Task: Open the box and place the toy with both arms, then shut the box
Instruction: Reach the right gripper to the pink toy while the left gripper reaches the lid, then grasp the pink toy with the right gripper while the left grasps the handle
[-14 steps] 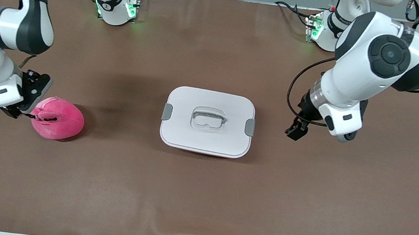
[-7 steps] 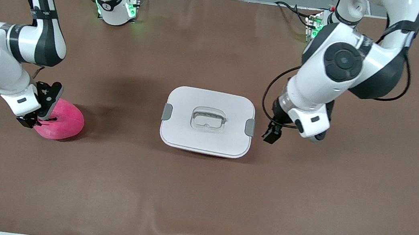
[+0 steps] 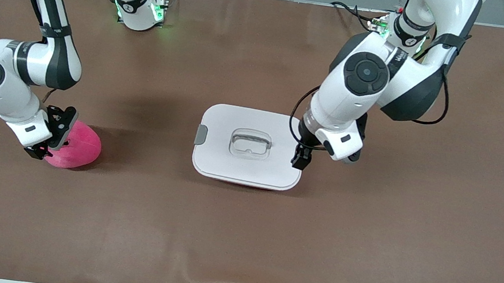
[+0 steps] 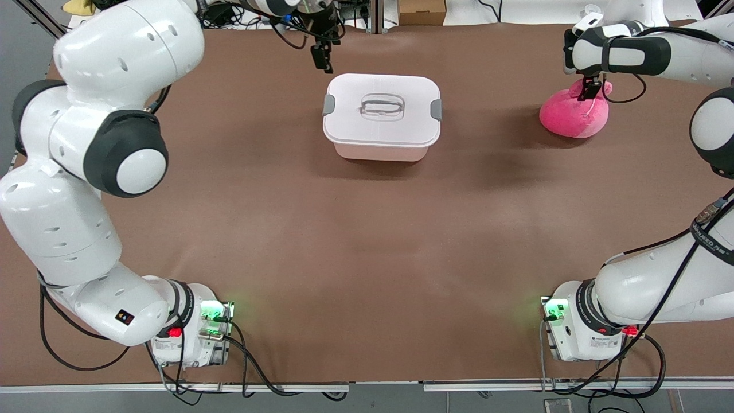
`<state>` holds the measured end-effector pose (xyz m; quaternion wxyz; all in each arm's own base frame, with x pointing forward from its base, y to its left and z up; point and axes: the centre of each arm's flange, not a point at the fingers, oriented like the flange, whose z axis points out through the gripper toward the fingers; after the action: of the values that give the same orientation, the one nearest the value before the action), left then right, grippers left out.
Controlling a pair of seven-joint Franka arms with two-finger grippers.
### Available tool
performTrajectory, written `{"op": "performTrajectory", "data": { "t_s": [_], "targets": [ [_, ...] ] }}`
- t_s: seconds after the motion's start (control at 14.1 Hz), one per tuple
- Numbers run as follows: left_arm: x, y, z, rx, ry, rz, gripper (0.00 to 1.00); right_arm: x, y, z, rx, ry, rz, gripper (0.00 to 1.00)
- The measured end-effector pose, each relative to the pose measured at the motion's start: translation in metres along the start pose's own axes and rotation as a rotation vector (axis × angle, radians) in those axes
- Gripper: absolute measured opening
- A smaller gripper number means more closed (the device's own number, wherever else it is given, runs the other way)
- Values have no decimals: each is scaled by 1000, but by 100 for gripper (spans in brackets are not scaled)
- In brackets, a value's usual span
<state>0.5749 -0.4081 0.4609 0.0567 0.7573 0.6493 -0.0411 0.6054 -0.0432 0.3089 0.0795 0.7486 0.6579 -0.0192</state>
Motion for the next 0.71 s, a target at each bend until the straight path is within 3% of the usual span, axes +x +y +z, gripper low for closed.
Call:
{"op": "performTrajectory", "data": {
  "t_s": [0.57, 0.71],
  "targets": [
    [-71, -15, 65, -36, 37, -125, 100, 2, 3, 4, -17, 4, -5, 20],
    [-83, -18, 79, -51, 38, -152, 100, 2, 3, 4, -19, 4, -6, 13]
  ]
}}
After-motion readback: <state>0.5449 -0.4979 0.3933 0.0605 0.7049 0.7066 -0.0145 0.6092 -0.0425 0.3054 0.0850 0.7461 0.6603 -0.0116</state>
